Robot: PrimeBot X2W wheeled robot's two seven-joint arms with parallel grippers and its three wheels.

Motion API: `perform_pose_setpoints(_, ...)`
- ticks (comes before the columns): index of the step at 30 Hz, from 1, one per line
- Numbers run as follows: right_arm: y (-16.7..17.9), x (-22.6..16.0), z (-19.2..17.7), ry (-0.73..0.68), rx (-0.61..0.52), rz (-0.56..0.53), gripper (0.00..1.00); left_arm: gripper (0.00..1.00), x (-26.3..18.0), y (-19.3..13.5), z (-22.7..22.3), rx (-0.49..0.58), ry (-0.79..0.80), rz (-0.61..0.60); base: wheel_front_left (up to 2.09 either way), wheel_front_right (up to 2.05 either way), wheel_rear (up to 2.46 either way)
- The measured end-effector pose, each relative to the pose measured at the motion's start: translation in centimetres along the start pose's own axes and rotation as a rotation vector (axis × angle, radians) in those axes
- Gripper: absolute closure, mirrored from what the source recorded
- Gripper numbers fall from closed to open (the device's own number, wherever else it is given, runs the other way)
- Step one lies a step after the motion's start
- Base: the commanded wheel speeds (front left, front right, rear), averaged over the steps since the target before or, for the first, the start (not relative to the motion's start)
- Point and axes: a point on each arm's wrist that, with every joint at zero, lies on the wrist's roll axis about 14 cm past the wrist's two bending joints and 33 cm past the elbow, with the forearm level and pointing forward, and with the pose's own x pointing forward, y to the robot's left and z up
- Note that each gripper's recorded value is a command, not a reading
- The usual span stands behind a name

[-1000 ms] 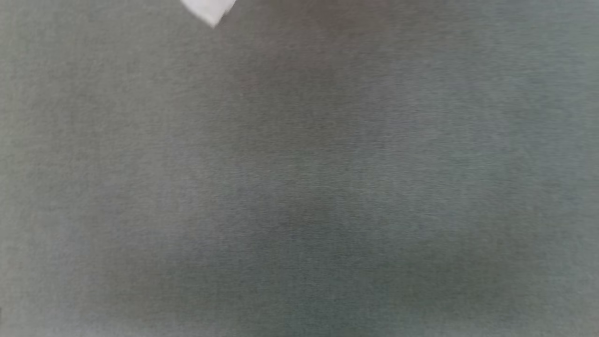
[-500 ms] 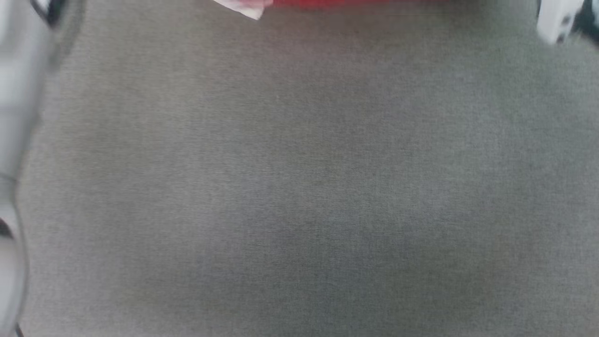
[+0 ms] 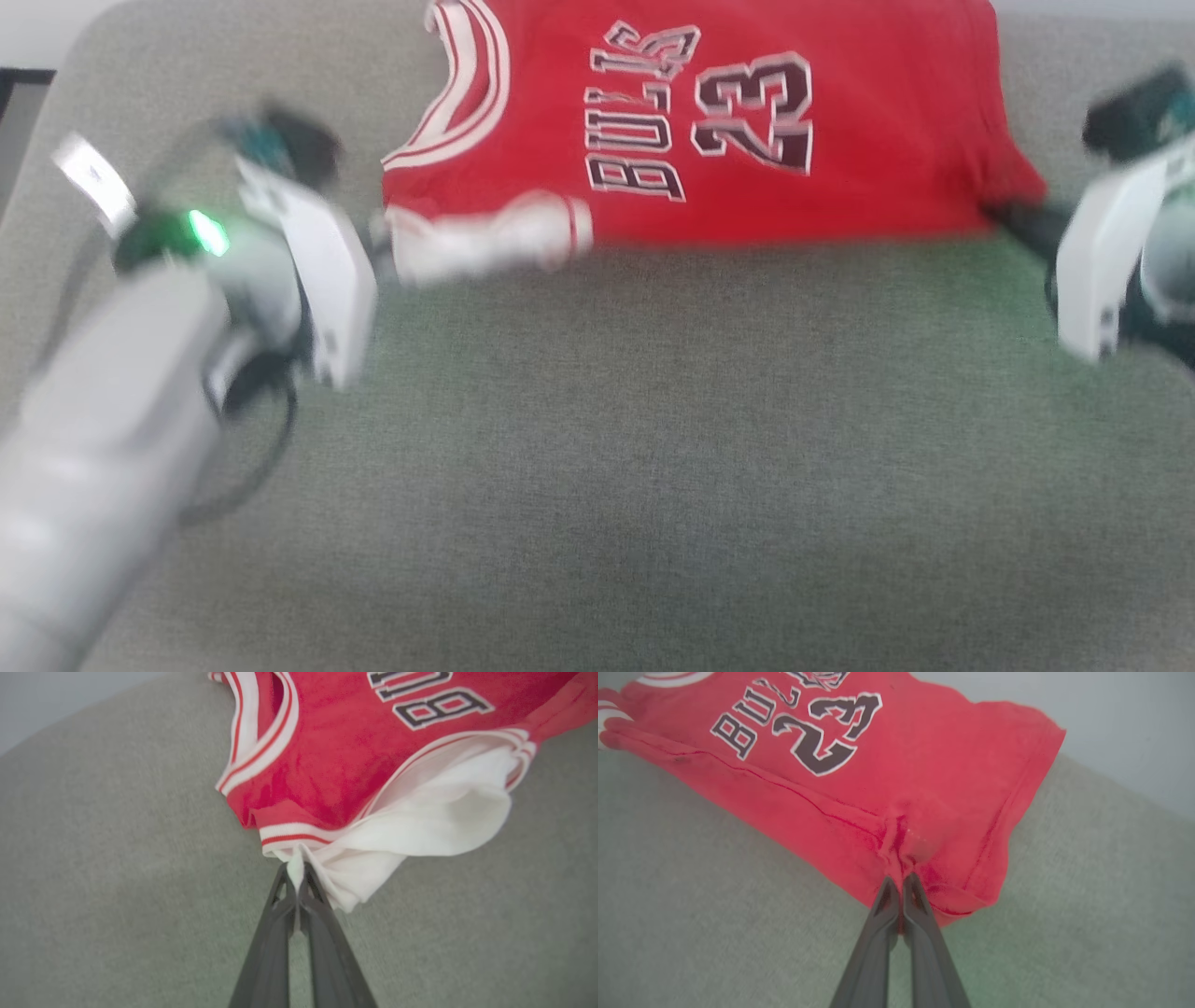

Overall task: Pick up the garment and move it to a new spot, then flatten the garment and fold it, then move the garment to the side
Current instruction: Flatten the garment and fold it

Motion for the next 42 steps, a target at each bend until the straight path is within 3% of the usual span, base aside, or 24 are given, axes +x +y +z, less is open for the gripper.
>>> perform_pose_setpoints(9, 1.8, -3.6, -8.6, 0.184, 0.079, 0.059, 1.0, 1.0, -4.1, -4.9, -9.1, -0.1, 0.202, -0.059, 0.0, 0.0, 0.0)
perform_pose_setpoints(20, 3.5, -7.0, -13.9, 0.292, 0.148, 0.107, 1.0, 1.0, -7.9, -10.6, -15.9, -0.23, 0.389, -0.14, 0.0, 0.0, 0.0)
perform_pose_setpoints(27, 4.7, -8.7, -16.4, 0.345, 0.198, 0.131, 1.0, 1.0, -9.6, -12.7, -18.8, -0.288, 0.485, -0.159, 0.0, 0.0, 0.0)
perform_pose_setpoints(33, 5.2, -9.5, -16.6, 0.323, 0.229, 0.136, 1.0, 1.0, -10.1, -11.3, -17.3, -0.243, 0.442, -0.125, 0.0, 0.0, 0.0)
perform_pose_setpoints(42, 3.5, -9.8, -13.4, 0.189, 0.233, 0.083, 1.0, 1.0, -8.9, -7.1, -8.8, -0.055, 0.213, -0.051, 0.0, 0.0, 0.0)
